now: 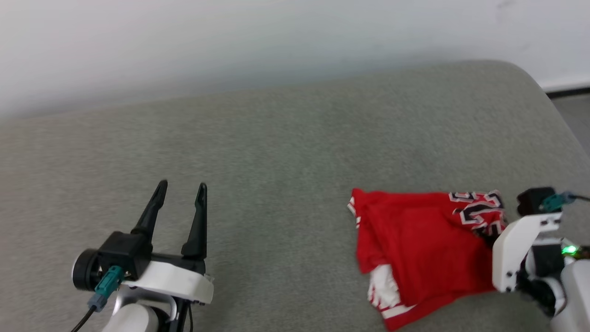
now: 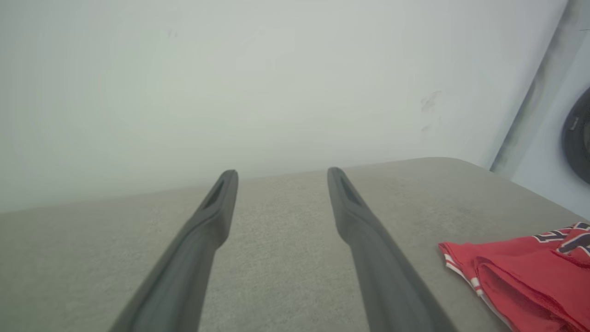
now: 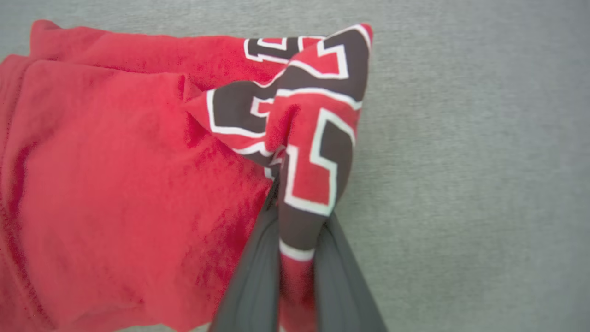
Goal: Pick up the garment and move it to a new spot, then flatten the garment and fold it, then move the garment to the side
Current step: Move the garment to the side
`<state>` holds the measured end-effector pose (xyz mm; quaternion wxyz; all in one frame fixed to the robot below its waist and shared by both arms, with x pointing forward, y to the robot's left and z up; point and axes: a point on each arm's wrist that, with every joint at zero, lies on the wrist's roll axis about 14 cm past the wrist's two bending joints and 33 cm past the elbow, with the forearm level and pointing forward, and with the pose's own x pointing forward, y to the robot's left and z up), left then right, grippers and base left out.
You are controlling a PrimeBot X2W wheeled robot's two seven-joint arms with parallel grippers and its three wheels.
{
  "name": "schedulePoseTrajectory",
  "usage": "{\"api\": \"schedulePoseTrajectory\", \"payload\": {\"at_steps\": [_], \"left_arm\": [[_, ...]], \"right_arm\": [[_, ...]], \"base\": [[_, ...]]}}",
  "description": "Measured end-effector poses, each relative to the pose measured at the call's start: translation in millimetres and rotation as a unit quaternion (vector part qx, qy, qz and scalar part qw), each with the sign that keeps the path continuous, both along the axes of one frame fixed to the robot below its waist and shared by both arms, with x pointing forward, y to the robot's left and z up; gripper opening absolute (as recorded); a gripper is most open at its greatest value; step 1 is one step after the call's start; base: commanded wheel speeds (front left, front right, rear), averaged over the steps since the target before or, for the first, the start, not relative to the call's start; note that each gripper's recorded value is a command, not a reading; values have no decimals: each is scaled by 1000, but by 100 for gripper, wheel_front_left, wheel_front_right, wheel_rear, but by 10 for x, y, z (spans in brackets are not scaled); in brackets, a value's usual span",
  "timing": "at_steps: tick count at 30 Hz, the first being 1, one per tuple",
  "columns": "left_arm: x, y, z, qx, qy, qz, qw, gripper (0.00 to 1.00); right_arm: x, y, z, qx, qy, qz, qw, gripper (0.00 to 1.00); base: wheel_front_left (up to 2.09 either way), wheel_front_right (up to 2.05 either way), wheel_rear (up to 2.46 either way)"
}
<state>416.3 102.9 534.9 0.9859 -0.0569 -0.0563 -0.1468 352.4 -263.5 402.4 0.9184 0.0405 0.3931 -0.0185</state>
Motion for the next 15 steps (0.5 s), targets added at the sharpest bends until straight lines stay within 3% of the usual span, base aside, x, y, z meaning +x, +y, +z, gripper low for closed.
{"api": "schedulePoseTrajectory", "payload": {"at_steps": [7, 15], "left_arm": [[346, -557, -33, -10, -11, -89, 996, 100], [738, -858, -314, -8, 2, -147, 989, 100]], "right_arm": [[73, -812, 100, -75, -19, -85, 993, 0], [314, -1595, 303, -159, -57, -170, 971, 0]], "base": [[0, 0, 0], [0, 0, 0]]}}
